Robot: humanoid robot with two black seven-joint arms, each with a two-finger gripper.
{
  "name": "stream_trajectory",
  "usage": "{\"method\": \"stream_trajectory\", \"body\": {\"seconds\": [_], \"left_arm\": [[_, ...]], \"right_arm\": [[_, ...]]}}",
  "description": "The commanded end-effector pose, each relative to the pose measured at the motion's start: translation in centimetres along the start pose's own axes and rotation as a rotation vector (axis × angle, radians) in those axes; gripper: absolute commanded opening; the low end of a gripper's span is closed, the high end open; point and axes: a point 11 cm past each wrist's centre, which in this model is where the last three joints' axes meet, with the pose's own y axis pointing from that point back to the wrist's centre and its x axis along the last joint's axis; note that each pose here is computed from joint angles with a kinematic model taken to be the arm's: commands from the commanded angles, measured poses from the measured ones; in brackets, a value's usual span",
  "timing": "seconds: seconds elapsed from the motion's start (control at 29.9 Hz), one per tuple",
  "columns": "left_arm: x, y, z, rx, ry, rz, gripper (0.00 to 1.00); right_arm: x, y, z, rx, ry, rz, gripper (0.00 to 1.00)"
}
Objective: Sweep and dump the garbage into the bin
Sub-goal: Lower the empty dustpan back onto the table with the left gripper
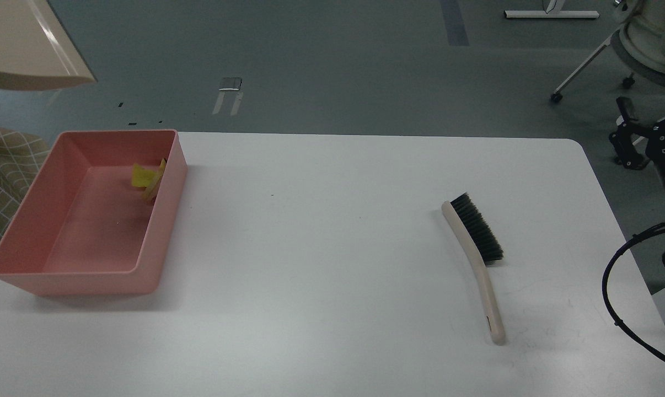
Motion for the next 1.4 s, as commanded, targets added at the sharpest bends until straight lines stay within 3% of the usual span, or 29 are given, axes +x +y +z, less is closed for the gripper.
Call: {"method": "stream_trajectory", "body": {"seconds": [0.0,0.07,0.33,0.47,0.74,0.94,1.2,1.37], "left_arm": [[-0.1,-0.6,1.2,-0.036,0.007,0.002,0.0],[-1.1,-1.1,1.1,-0.051,0.028,-0.016,0.0],[-12.0,-6.7,2.2,-0.152,0.132,-0.269,0.0],[-15.0,-8.3,2.9,-0.18,0.164,-0.33,0.0],[-26.1,-11.2,2.4,-0.197,0.186,-0.531,0.0],[-31.0,-11.4,1.9,-0.188,0.197,-0.6,0.0],[-40.4,-9.9,0.8,-0.159,0.201,-0.781,0.0],[-43.2,-8.8,-0.1,-0.13,0.199,-0.852,0.0]], "right_arm": [[0.5,0.1,-0.3,0.011,-0.002,0.015,1.0],[0.5,-0.1,-0.5,0.014,-0.001,0.015,1.0],[1.1,-2.9,-2.3,0.124,-0.033,0.027,1.0],[2.0,-2.7,-3.1,0.144,-0.009,0.039,1.0],[3.4,-2.0,-4.3,0.173,-0.001,0.075,1.0],[3.6,-1.8,-4.4,0.176,-0.001,0.082,1.0],[3.6,-1.7,-4.4,0.178,-0.001,0.082,1.0],[3.7,-1.6,-4.2,0.172,-0.003,0.084,1.0]]}}
